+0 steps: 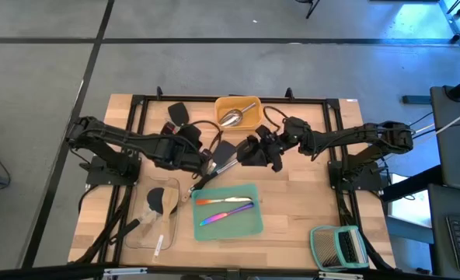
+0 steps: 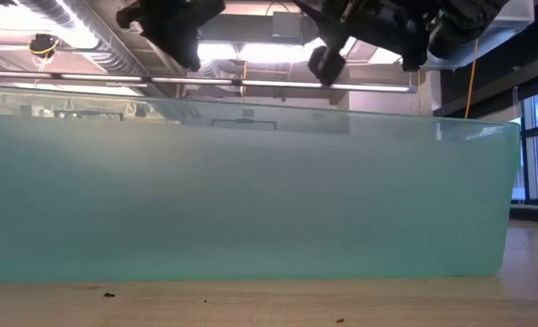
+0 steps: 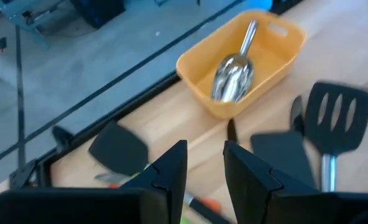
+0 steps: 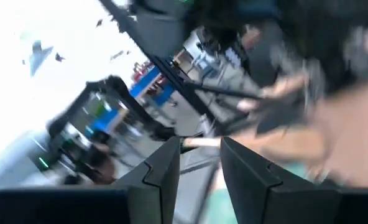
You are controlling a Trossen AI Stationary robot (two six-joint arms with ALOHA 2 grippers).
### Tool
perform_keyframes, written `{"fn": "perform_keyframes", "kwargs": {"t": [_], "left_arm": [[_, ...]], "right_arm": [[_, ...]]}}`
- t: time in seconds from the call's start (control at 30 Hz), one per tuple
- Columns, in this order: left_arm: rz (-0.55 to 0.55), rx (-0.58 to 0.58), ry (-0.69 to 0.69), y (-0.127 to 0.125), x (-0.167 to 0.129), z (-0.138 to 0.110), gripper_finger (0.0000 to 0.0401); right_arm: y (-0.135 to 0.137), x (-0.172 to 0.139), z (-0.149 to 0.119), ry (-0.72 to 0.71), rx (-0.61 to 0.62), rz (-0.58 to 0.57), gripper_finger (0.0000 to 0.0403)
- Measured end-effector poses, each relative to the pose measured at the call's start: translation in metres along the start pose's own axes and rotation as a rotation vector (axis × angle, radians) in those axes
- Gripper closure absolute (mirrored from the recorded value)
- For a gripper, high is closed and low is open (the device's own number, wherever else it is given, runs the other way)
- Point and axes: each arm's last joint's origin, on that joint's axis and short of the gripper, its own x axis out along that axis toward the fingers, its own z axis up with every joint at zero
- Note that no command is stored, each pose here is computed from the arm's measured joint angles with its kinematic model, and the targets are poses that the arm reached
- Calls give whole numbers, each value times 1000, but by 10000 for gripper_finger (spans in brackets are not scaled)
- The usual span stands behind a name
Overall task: Pick & Place Kitchen Items
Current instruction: Put the black spatula into the transparent bin
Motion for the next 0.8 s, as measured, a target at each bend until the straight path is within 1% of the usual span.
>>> {"fn": "perform_keyframes", "kwargs": {"t": [0.1, 0.17, 0.23, 0.33, 0.47, 0.53, 0.6, 0.67, 0.8], "left_arm": [[2, -23, -72, -3, 6, 10, 302], [7, -37, -126, -6, 10, 19, 303], [-1, -43, -172, -9, 12, 26, 303], [-29, -25, -234, -16, 16, 39, 303], [-134, 34, -254, -20, 21, 54, 304], [-184, 43, -267, -20, 24, 61, 304], [-226, 66, -287, -20, 28, 68, 305], [-245, 89, -294, -17, 34, 74, 306], [-278, 135, -273, -9, 47, 80, 308]], "right_arm": [[0, 3, -7, 63, 248, -3, 284], [2, 5, -13, 111, 336, 1, 284], [5, 8, -18, 145, 366, 3, 284], [9, 12, -23, 165, 370, 14, 284], [4, 9, -22, 157, 356, -20, 284], [1, 7, -20, 153, 327, -25, 284], [0, 6, -17, 154, 248, -9, 284], [-2, 4, -17, 162, 144, -10, 284], [-9, 1, -20, 207, -107, -33, 284]]}}
